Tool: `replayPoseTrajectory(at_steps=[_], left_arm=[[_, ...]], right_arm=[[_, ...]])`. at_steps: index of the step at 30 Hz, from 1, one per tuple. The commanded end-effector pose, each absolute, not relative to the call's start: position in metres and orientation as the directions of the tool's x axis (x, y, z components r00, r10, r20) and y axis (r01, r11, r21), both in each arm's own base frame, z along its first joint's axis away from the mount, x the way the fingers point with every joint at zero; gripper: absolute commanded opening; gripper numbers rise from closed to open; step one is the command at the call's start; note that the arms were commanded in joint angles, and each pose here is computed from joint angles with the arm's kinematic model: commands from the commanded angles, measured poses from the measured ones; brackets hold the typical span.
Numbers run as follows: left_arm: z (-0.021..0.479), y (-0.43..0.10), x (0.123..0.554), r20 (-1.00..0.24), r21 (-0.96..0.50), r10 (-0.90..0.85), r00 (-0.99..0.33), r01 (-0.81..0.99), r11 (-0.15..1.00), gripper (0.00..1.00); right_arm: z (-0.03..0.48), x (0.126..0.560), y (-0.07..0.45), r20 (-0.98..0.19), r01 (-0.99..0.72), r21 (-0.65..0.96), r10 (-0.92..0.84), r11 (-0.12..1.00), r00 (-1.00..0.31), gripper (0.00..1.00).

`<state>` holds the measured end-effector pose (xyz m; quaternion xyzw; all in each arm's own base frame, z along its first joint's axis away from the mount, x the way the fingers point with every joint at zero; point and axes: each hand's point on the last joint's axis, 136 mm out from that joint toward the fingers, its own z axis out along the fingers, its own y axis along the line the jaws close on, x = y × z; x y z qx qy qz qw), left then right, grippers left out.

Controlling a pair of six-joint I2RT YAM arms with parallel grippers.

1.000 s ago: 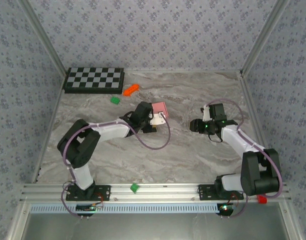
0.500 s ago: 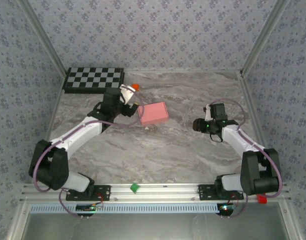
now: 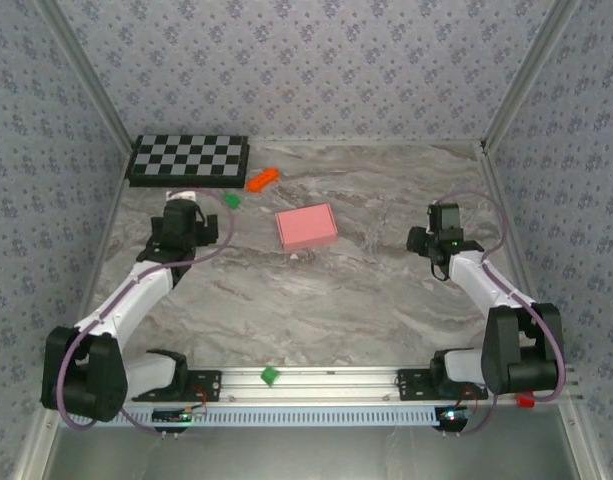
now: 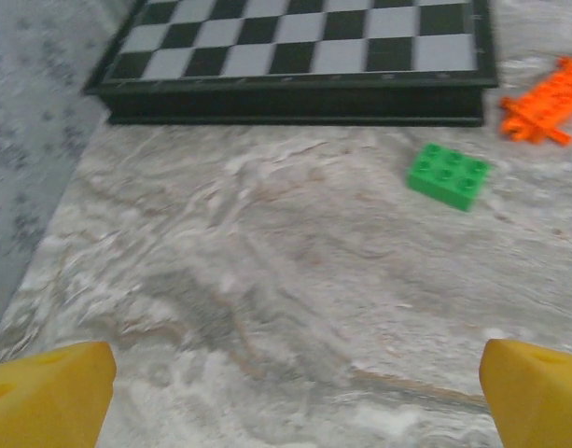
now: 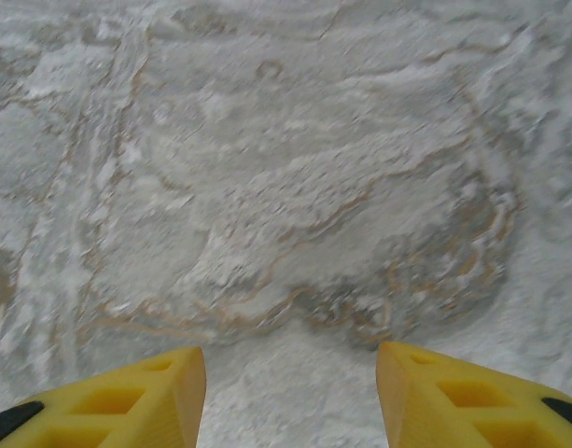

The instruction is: Fold the paper box

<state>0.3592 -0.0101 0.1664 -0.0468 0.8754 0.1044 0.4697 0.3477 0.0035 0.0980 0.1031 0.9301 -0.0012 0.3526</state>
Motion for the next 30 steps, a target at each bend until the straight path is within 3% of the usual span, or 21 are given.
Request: replayPoseTrajectory(at_steps=[1,6,30], left_arm=[[0.167,0.018,0.35,-0.852,0.115,-0.068,-0.519,-0.312,0.943,1.0],[0.153,0.04,0.345,-0.857,0.126,-0.078,-0.509,-0.354,0.927,1.0],[0.123,0.0,0.363,-0.953,-0.041,-0.019,-0.301,0.07,0.997,1.0]], right_arm=[[0.111,0.355,-0.021,-0.733,0.264,-0.013,0.17,0.965,-0.659,0.53],[0.107,0.358,-0.032,-0.781,0.287,-0.039,0.15,0.957,-0.607,0.54],[0.108,0.377,-0.016,-0.916,0.07,0.019,0.045,0.997,-0.4,0.63]])
